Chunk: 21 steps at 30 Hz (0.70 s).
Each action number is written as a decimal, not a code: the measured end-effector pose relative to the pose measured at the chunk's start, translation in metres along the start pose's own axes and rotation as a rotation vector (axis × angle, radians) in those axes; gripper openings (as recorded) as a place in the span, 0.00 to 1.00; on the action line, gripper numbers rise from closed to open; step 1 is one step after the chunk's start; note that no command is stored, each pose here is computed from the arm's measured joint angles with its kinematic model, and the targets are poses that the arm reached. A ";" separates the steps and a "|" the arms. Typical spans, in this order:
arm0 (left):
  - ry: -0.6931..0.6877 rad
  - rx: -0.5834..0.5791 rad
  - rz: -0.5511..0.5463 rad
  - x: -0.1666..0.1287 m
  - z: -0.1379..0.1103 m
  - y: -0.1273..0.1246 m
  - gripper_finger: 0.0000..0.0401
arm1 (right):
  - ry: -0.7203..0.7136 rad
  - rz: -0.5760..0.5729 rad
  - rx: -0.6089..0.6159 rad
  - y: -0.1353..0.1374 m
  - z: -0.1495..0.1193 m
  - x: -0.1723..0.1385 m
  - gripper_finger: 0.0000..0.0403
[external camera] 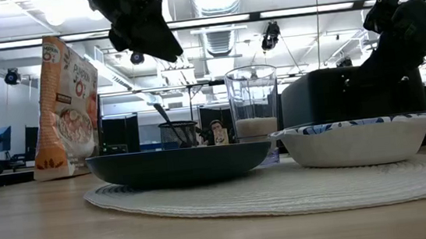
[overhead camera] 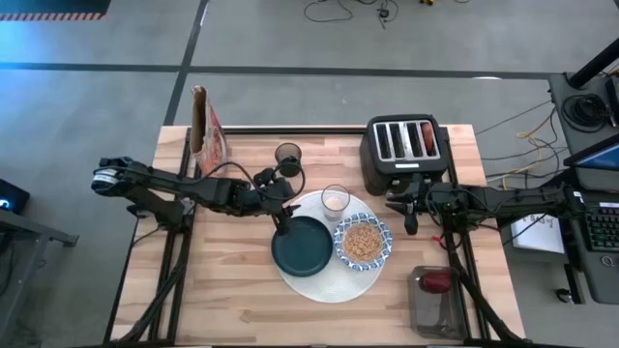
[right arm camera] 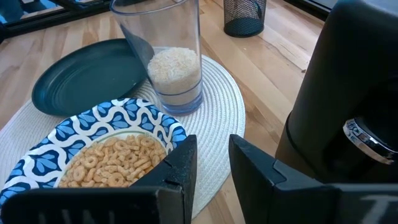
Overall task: Arrange a breakfast setting
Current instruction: Put the bagel from the toaster on the dark blue plate on the white placemat
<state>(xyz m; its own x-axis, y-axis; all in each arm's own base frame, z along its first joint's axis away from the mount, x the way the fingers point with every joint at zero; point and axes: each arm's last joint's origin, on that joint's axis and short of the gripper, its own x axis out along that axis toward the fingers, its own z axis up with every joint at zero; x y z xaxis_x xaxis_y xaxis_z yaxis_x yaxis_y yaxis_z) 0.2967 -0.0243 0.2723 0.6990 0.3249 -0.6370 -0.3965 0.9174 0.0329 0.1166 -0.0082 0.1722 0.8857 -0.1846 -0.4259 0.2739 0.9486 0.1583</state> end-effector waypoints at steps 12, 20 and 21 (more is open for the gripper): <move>-0.008 0.009 -0.003 0.000 0.001 0.000 0.39 | 0.000 0.000 0.000 0.000 0.000 0.000 0.18; -0.019 0.024 -0.006 0.000 0.002 -0.001 0.39 | -0.010 0.002 0.004 0.000 0.001 0.000 0.21; -0.019 0.024 -0.006 0.000 0.002 -0.001 0.39 | -0.023 0.003 0.008 0.001 0.002 0.000 0.21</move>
<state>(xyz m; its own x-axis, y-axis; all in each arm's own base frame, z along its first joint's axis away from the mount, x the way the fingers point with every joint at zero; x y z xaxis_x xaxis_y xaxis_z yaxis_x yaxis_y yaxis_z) 0.2981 -0.0244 0.2738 0.7126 0.3232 -0.6227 -0.3776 0.9248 0.0478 0.1177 -0.0083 0.1742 0.8950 -0.1872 -0.4049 0.2738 0.9472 0.1672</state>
